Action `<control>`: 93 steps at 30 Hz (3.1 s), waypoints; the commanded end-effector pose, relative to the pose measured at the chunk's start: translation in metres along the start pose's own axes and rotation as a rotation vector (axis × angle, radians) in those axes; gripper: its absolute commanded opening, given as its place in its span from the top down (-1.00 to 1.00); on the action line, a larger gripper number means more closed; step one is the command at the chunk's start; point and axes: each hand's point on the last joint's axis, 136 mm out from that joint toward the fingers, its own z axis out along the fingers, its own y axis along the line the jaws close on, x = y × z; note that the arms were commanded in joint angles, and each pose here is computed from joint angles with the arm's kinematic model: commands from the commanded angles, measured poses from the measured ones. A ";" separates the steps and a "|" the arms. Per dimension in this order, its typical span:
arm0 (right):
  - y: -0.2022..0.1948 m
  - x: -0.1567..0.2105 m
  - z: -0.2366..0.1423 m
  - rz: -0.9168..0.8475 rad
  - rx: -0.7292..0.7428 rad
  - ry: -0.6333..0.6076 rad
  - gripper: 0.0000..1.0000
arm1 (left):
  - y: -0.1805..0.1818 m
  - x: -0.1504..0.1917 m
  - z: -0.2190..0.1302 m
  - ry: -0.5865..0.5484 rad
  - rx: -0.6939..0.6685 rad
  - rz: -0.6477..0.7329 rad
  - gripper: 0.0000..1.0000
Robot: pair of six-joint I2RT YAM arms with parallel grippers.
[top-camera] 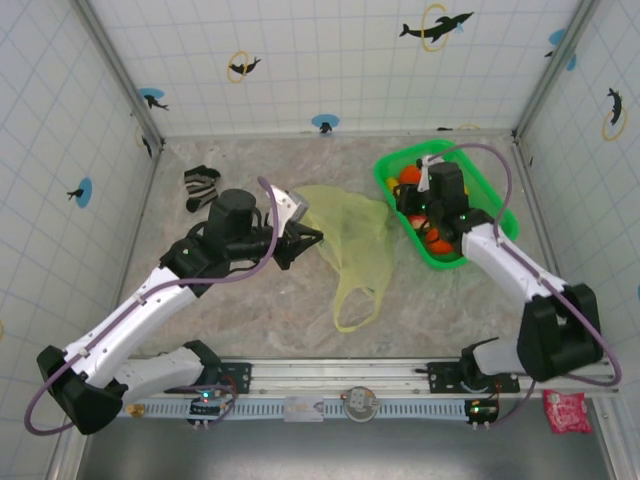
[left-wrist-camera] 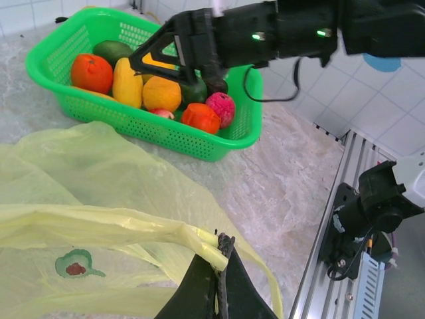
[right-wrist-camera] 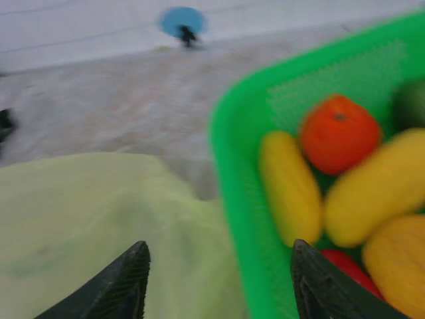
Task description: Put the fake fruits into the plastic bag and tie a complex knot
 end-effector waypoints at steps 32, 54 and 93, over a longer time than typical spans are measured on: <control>-0.125 0.129 0.017 0.287 0.467 0.396 -0.44 | -0.001 -0.002 -0.009 -0.051 -0.025 0.030 1.00; 0.051 0.012 -0.056 0.165 -0.307 -0.015 -0.03 | 0.019 0.019 -0.009 -0.048 -0.122 0.008 1.00; 0.207 0.049 0.029 -0.330 -0.071 -0.096 -0.11 | -0.028 -0.019 -0.051 -0.232 0.020 0.112 1.00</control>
